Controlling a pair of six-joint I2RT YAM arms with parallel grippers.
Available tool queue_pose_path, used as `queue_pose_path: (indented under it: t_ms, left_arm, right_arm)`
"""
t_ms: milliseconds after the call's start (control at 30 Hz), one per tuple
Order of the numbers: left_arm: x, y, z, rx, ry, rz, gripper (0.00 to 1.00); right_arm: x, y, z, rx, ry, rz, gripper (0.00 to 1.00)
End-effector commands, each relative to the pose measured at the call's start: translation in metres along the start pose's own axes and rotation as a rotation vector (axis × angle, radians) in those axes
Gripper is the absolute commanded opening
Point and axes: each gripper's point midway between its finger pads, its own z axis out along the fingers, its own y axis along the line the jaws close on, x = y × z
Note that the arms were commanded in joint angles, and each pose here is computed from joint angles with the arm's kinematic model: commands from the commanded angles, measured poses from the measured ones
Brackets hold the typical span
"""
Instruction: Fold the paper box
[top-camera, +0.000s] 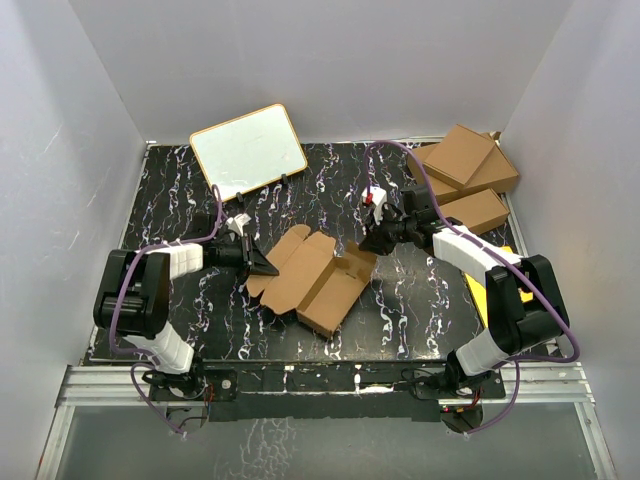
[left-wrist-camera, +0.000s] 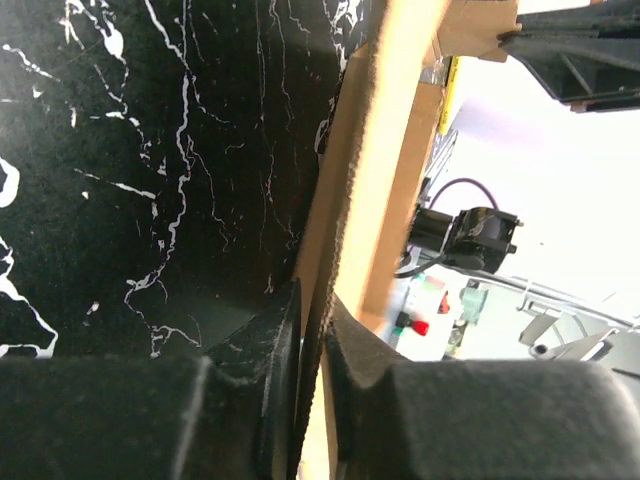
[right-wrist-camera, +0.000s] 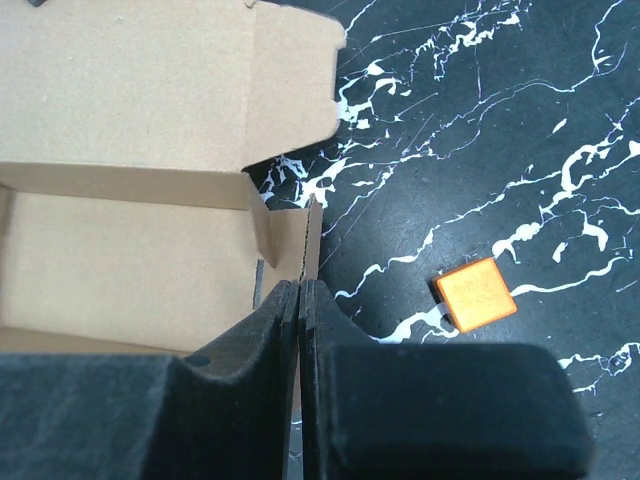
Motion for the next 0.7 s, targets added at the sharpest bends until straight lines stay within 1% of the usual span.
queue_pose_path:
  t_ms: [0,100,300,467,567,633,667]
  left_arm:
    - [-0.007,-0.025,-0.008,0.052,-0.025,0.082,0.07]
    - [-0.014,-0.033,-0.012,0.031,-0.062,0.145,0.00]
    - [-0.035,-0.058,-0.022,-0.054,-0.172,0.341,0.00]
    - [-0.044,-0.076,-0.020,-0.146,-0.212,0.521,0.00]
    - [-0.051,-0.082,-0.019,-0.201,-0.233,0.592,0.00]
    - [-0.057,-0.083,-0.020,-0.237,-0.255,0.612,0.00]
    - [-0.059,-0.092,-0.025,-0.233,-0.277,0.642,0.00]
  right_arm:
    - [-0.022,0.001,-0.002,-0.014,-0.073,-0.056,0.08]
    - [-0.027,0.003,-0.004,-0.022,-0.087,-0.065,0.08]
    - [-0.038,0.004,-0.007,-0.026,-0.109,-0.078,0.08]
    - [-0.051,0.004,-0.011,-0.022,-0.132,-0.110,0.08]
    - [-0.055,0.003,-0.011,-0.025,-0.140,-0.122,0.08]
    - [-0.057,0.002,-0.011,-0.025,-0.144,-0.126,0.08]
    - [-0.059,0.002,-0.011,-0.024,-0.147,-0.129,0.08]
